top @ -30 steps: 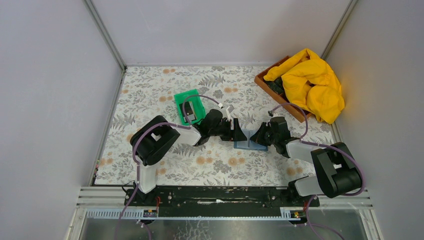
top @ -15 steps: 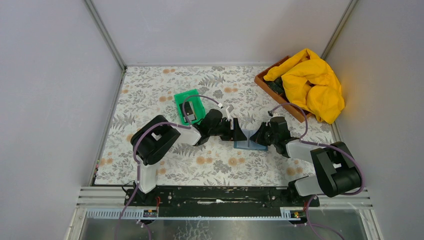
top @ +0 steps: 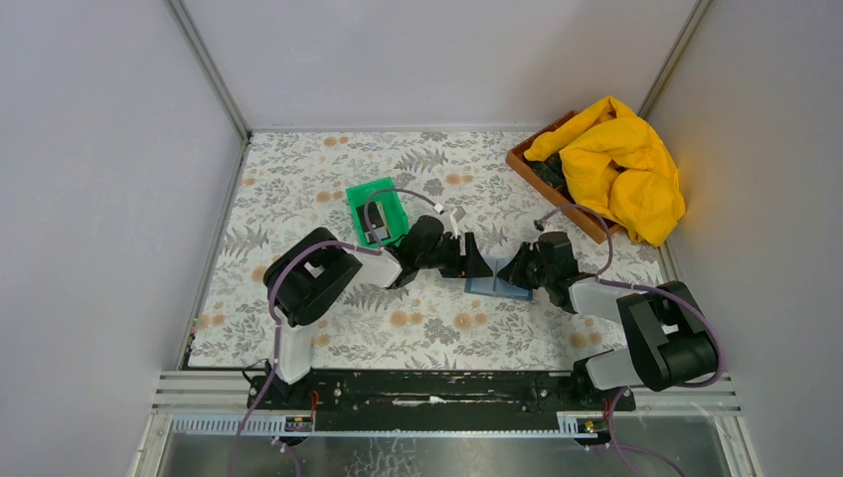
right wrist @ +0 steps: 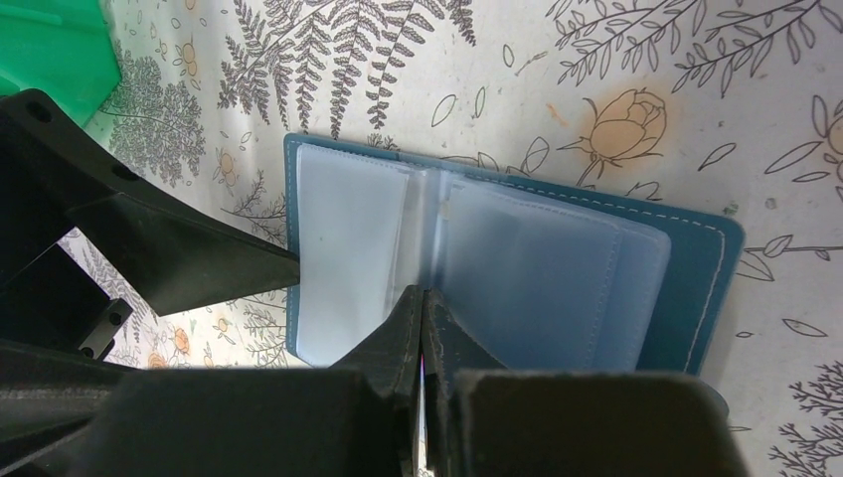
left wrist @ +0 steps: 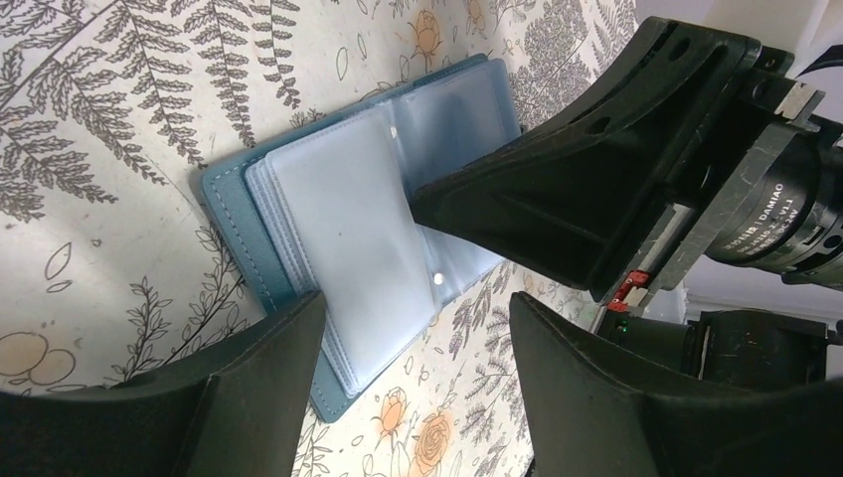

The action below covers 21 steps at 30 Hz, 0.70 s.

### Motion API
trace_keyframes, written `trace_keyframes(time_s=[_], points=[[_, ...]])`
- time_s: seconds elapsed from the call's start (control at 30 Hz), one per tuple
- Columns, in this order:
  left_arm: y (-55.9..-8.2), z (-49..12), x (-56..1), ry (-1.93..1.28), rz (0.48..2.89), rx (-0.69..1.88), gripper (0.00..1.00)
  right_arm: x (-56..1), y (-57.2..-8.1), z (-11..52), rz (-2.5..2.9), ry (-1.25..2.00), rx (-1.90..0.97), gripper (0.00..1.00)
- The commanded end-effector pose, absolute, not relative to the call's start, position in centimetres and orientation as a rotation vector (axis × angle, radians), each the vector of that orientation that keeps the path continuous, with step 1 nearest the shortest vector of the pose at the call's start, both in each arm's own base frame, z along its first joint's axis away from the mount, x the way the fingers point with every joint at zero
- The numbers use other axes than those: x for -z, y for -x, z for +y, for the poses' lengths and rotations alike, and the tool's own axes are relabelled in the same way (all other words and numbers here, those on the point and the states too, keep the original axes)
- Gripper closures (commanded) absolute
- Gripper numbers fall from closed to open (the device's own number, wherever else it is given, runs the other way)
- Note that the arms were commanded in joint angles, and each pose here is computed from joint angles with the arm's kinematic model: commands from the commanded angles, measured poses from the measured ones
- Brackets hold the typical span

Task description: Take the credit cards out of the card holder

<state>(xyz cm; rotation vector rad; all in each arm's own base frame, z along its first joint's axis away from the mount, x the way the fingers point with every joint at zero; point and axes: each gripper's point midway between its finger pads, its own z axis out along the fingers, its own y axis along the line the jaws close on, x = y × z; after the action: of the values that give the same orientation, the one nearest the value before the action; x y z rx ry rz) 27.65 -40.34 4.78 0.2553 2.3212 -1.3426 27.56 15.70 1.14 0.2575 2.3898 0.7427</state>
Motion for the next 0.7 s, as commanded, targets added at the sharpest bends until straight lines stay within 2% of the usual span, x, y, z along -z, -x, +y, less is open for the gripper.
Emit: trace_keyframes(time_s=[0.0, 0.67], points=[[-25.9, -43.4, -5.8, -0.325, 2.273, 1.47, 0.25, 1.5, -24.8, 15.3, 2.515, -0.262, -0.711, 1.0], [-26.2, -46.1, -9.0, -0.332, 2.185, 1.56, 0.25, 1.5, -24.5, 15.5, 2.518, -0.25, -0.735, 1.0]])
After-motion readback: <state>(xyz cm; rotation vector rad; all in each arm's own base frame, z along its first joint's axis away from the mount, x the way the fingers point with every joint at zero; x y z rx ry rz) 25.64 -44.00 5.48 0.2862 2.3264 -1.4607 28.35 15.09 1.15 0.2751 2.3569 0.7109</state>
